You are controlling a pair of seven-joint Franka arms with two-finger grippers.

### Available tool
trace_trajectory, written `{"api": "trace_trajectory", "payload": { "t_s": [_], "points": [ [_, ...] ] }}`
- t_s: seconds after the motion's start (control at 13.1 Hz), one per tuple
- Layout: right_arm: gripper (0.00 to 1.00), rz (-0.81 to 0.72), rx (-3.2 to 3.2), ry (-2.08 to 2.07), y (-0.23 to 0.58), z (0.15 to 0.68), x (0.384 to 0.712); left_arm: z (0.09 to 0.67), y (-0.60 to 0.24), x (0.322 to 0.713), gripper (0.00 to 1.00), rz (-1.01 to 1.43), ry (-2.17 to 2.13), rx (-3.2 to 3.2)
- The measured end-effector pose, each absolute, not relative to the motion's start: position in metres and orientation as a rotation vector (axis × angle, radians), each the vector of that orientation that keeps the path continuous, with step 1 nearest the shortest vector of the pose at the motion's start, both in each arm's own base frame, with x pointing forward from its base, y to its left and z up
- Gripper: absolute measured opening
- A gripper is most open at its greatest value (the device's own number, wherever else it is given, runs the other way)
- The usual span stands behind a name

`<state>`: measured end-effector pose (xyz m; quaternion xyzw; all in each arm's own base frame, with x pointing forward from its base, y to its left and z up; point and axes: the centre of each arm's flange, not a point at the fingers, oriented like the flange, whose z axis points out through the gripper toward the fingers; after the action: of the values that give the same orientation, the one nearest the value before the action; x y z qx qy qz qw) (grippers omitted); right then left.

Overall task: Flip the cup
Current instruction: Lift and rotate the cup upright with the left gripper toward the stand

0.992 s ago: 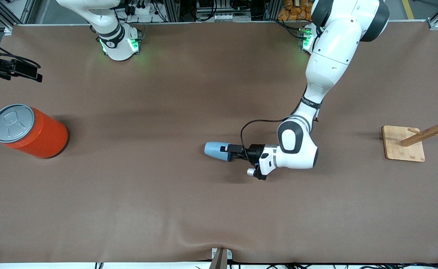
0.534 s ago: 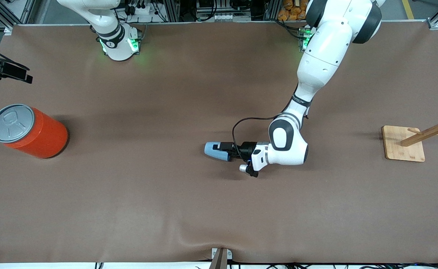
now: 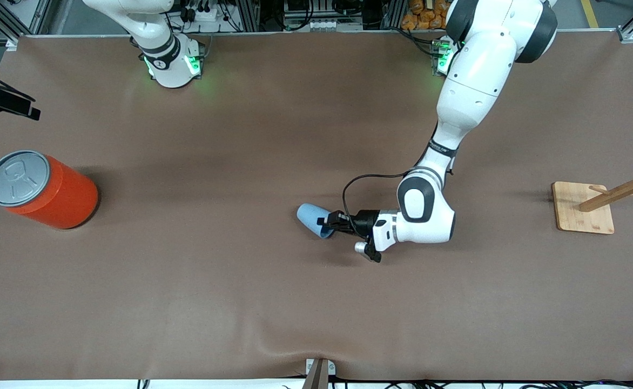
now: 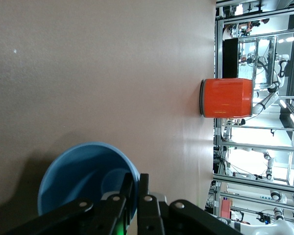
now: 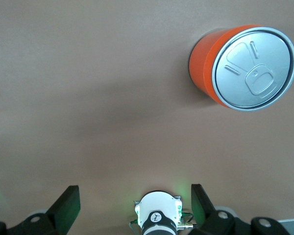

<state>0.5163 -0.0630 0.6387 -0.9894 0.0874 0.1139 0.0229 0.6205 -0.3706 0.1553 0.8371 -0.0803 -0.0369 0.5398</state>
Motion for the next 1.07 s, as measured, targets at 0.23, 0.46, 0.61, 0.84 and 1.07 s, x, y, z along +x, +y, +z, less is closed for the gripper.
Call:
{"api": "trace_trajectory", "payload": {
  "t_s": [0.23,0.46,0.61,0.84,1.07],
  "points": [
    [1.0,0.352,-3.064,0.266,-0.062,0.642,0.514,0.165,-0.368,0.627,0.06,-0.099,-0.182,2.017],
    [1.0,0.354,-3.063,0.268,-0.062,0.642,0.514,0.222,-0.37,0.639,0.06,-0.17,-0.139,2.128],
    [1.0,0.355,-3.063,0.268,-0.062,0.642,0.513,0.276,-0.363,0.648,0.06,-0.162,-0.123,2.204],
    [1.0,0.355,-3.061,0.249,-0.06,0.642,0.514,0.342,-0.336,0.656,0.06,-0.112,-0.148,2.356],
    [1.0,0.329,-3.056,0.226,-0.053,0.647,0.515,0.38,-0.281,0.652,0.06,-0.098,-0.191,2.59]
  ]
}}
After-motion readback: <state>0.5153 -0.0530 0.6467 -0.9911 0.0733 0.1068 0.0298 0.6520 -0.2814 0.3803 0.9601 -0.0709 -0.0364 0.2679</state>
